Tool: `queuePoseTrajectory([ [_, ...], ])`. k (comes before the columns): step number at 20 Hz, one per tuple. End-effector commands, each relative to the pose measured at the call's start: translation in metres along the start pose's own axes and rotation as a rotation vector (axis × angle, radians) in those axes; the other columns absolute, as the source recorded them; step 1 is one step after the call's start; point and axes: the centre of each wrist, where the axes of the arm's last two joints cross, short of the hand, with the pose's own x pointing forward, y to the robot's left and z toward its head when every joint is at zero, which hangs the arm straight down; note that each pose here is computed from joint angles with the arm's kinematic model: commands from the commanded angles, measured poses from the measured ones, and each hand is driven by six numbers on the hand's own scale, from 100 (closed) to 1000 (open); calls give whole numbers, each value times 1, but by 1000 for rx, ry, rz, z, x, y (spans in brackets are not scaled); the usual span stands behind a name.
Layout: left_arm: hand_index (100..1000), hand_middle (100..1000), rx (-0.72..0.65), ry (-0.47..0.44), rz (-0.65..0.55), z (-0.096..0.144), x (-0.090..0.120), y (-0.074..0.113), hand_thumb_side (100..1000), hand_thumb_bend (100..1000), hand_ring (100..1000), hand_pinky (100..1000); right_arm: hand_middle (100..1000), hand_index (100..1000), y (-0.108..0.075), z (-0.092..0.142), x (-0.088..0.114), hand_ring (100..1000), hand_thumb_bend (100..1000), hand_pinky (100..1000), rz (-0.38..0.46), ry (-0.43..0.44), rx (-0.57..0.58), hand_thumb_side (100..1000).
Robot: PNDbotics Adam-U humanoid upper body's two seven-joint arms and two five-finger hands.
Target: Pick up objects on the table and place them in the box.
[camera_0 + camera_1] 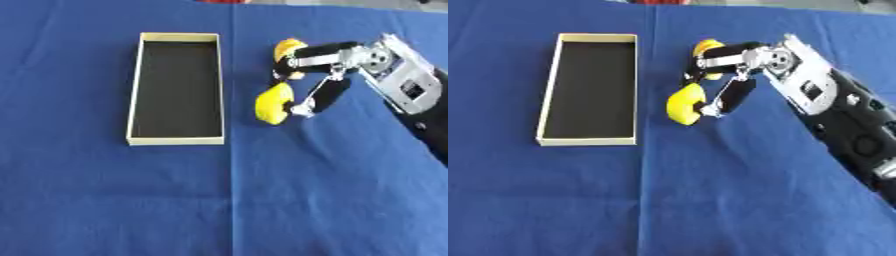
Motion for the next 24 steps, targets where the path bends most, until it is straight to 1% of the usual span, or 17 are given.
queuePoseTrajectory([
  [1, 805, 761, 3, -28, 1, -6, 6, 2, 706, 639, 846, 803, 624, 609, -29, 16, 22, 789, 100, 871, 40, -42, -108, 100],
  [3, 804, 761, 3, -27, 0, -6, 6, 2, 705, 638, 846, 803, 624, 607, -42, 16, 39, 787, 100, 872, 54, -82, -172, 100],
  [5, 804, 761, 2, -28, 1, -6, 6, 1, 706, 638, 846, 803, 627, 610, -54, 10, 55, 786, 100, 873, 61, -120, -227, 100],
  [8, 803, 760, -2, -32, 9, -6, 7, 0, 707, 637, 846, 803, 629, 611, -64, -13, 75, 783, 100, 872, 60, -168, -258, 100],
  [10, 803, 760, -6, -36, 17, -7, 7, -2, 707, 637, 846, 804, 632, 614, -67, -32, 85, 784, 100, 872, 57, -193, -251, 100],
  [12, 802, 760, -9, -42, 25, -8, 8, -4, 707, 637, 846, 804, 638, 619, -65, -51, 91, 785, 100, 872, 62, -204, -230, 100],
  [15, 801, 760, -14, -47, 36, -10, 9, -6, 707, 637, 846, 804, 651, 631, -58, -74, 93, 787, 100, 871, 67, -202, -193, 100],
  [17, 800, 760, -15, -48, 42, -10, 9, -7, 707, 637, 846, 804, 656, 636, -51, -87, 90, 788, 100, 870, 64, -191, -175, 100],
  [21, 799, 760, -15, -48, 48, -10, 10, -8, 707, 637, 847, 804, 664, 647, -37, -103, 75, 795, 100, 870, 58, -141, -151, 111],
  [24, 797, 760, -12, -45, 50, -10, 10, -8, 706, 637, 847, 804, 670, 654, -26, -110, 63, 800, 100, 870, 60, -103, -143, 117],
])
